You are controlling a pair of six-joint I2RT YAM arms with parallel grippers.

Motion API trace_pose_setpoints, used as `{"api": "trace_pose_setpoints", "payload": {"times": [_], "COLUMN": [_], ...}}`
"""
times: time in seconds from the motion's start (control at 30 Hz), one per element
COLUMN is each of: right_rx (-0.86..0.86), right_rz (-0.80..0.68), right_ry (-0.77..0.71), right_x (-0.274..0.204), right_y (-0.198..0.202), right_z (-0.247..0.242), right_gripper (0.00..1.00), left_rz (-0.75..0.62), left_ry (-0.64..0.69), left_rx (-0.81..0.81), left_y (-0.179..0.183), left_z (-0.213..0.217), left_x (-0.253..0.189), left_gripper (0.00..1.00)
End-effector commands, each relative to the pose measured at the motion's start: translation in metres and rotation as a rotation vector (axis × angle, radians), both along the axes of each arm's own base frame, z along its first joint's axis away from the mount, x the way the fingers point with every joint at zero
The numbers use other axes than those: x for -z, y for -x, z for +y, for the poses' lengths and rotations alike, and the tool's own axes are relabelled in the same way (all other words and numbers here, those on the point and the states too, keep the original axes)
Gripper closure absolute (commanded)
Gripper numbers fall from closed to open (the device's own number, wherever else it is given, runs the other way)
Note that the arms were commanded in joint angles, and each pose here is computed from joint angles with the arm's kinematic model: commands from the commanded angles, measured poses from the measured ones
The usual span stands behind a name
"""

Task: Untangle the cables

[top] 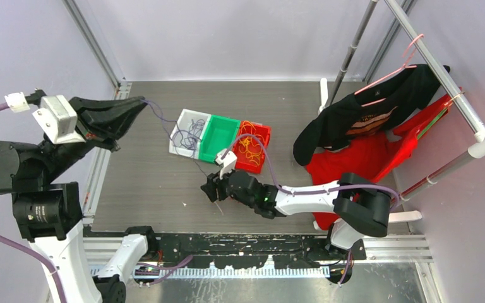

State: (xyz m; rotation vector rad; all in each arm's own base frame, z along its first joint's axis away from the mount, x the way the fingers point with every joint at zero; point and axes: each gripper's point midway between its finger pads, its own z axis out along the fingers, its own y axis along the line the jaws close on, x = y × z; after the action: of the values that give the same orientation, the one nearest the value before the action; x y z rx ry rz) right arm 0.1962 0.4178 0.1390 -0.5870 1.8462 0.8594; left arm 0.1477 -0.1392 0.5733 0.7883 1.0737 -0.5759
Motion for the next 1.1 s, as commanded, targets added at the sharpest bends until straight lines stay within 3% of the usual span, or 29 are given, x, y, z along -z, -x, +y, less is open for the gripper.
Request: {"api": "trace_pose_setpoints", "payload": {"times": [0.0,0.5,0.87,1.07], "right_rx": [0.054,0.062,0.066,0.045], "right_rz": [-0.019,0.066,0.027,0.015], "right_ry": [-0.060,-0.032,-0.140,-0.127], "right_x": [-0.006,0.038,-0.029,-0.053], "right_y": [-0.005,0.005,0.004,0.009], "right_z": [-0.004,-0.018,-0.019,-0.026], "right_gripper": [0.44,0.45,0.42,0.40], "left_rz": [-0.124,-0.262,-0.101,-0.025], "left_ry": [0.129,0.277,0.165,0.152], "left_rx": [-0.200,-0.403,-0.476,-0.490], "left_y": [-0.018,-0.033,-0.108,-0.150], "left_z": [0.028,0.065,0.075,0.079], "left_x": [-0.049,-0.112,-0.040,-0.010], "left_gripper": [1.00,1.00,1.00,1.00]}}
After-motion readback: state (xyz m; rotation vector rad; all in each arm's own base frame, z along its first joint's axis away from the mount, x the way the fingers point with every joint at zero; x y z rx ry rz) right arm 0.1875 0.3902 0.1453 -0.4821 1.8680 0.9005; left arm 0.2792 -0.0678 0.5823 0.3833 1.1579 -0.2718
